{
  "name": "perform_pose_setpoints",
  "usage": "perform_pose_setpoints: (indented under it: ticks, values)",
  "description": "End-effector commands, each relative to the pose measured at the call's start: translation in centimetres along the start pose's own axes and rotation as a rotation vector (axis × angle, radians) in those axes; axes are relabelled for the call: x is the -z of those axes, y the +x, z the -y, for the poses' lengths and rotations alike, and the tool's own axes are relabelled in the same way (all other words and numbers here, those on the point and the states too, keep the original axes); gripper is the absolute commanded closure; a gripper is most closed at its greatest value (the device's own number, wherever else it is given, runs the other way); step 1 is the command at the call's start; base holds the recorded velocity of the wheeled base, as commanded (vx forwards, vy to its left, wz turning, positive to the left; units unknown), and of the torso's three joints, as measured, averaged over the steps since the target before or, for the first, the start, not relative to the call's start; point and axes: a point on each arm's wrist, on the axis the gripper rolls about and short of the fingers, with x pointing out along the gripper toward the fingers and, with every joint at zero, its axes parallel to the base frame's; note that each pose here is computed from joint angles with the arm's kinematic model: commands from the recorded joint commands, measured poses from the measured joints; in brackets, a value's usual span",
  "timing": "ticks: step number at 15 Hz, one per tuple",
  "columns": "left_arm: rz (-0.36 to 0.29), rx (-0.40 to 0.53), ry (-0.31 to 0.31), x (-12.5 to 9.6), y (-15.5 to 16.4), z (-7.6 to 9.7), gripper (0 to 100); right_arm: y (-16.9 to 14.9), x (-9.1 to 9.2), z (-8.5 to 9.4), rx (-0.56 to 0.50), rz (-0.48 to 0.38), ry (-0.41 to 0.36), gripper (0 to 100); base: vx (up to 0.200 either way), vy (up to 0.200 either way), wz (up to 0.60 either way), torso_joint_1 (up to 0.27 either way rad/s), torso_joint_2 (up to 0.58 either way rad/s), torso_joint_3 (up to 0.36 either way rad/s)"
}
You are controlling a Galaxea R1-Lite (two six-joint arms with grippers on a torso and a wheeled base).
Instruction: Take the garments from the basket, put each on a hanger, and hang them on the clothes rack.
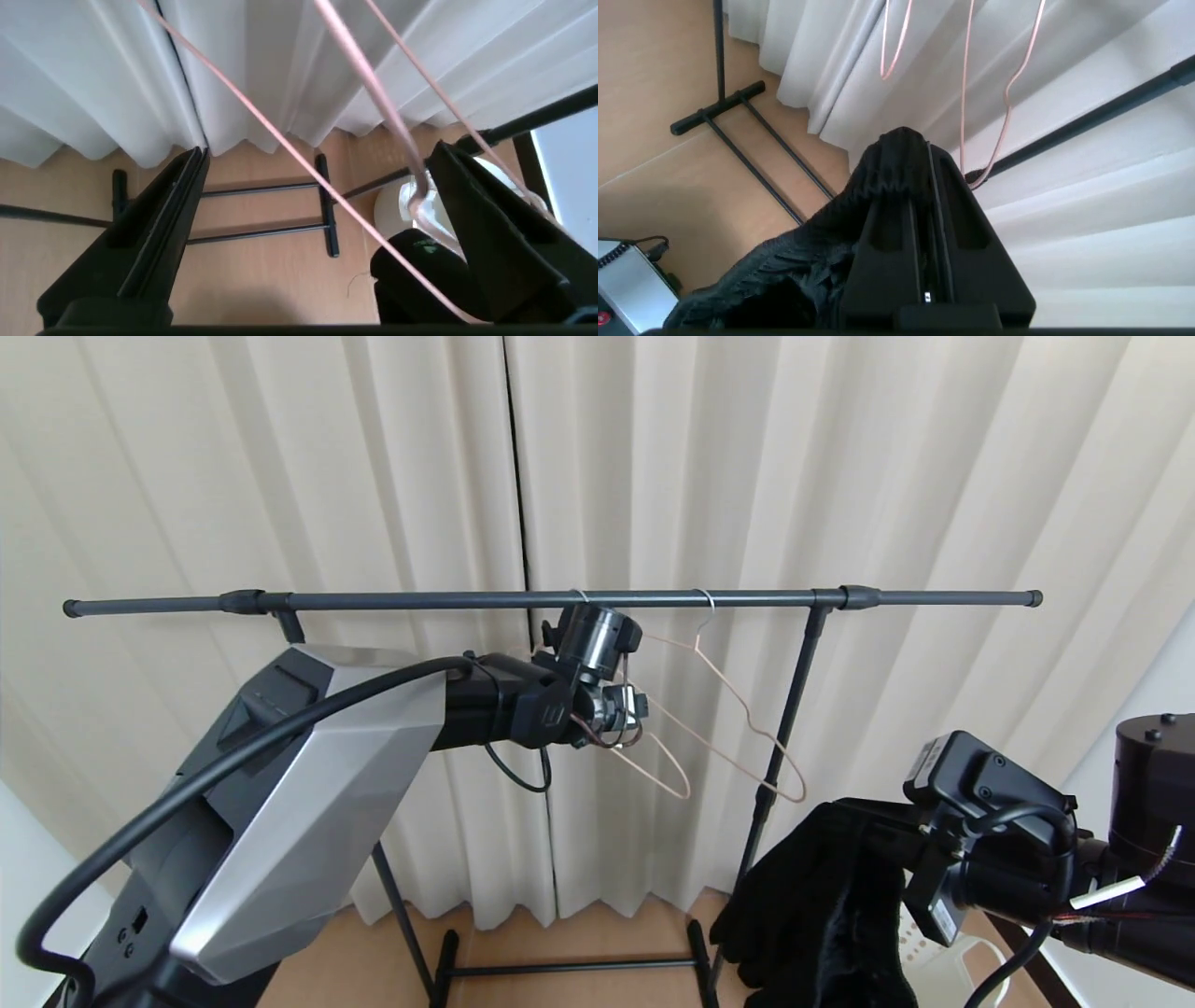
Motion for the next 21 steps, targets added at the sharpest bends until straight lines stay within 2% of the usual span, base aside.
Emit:
perform_pose_setpoints:
  ticks: [1, 3, 6, 11, 19, 21]
  values:
    - [-0.006, -0.004, 0.001, 0.2, 0.2, -0.1, 0, 0.1, 0.1, 0.0, -0.003, -0.004, -0.001, 100, 0.000, 0.000, 0.00, 0.000, 0.00, 0.000]
    - [-0.001, -0.015, -0.003, -0.1, -0.1, -0.2, 0, 0.1, 0.1, -0.1, -0.004, -0.007, -0.002, 100, 0.000, 0.000, 0.00, 0.000, 0.00, 0.000]
    - [-0.050, -0.058, 0.014, 0.4, -0.8, -0.6, 0, 0.2, 0.2, -0.1, -0.006, -0.010, -0.003, 100, 0.000, 0.000, 0.00, 0.000, 0.00, 0.000]
    - [-0.091, -0.081, 0.018, 1.1, -2.4, -1.5, 0, 0.2, 0.2, -0.1, -0.008, -0.010, -0.003, 100, 0.000, 0.000, 0.00, 0.000, 0.00, 0.000]
    - [-0.098, -0.085, 0.018, 1.2, -3.0, -1.6, 0, 0.2, 0.2, -0.4, -0.017, -0.013, -0.007, 100, 0.000, 0.000, 0.00, 0.000, 0.00, 0.000]
    - [-0.095, -0.112, 0.027, 1.4, -3.2, -1.6, 0, 0.2, 0.2, -0.3, -0.015, -0.010, -0.007, 100, 0.000, 0.000, 0.00, 0.000, 0.00, 0.000]
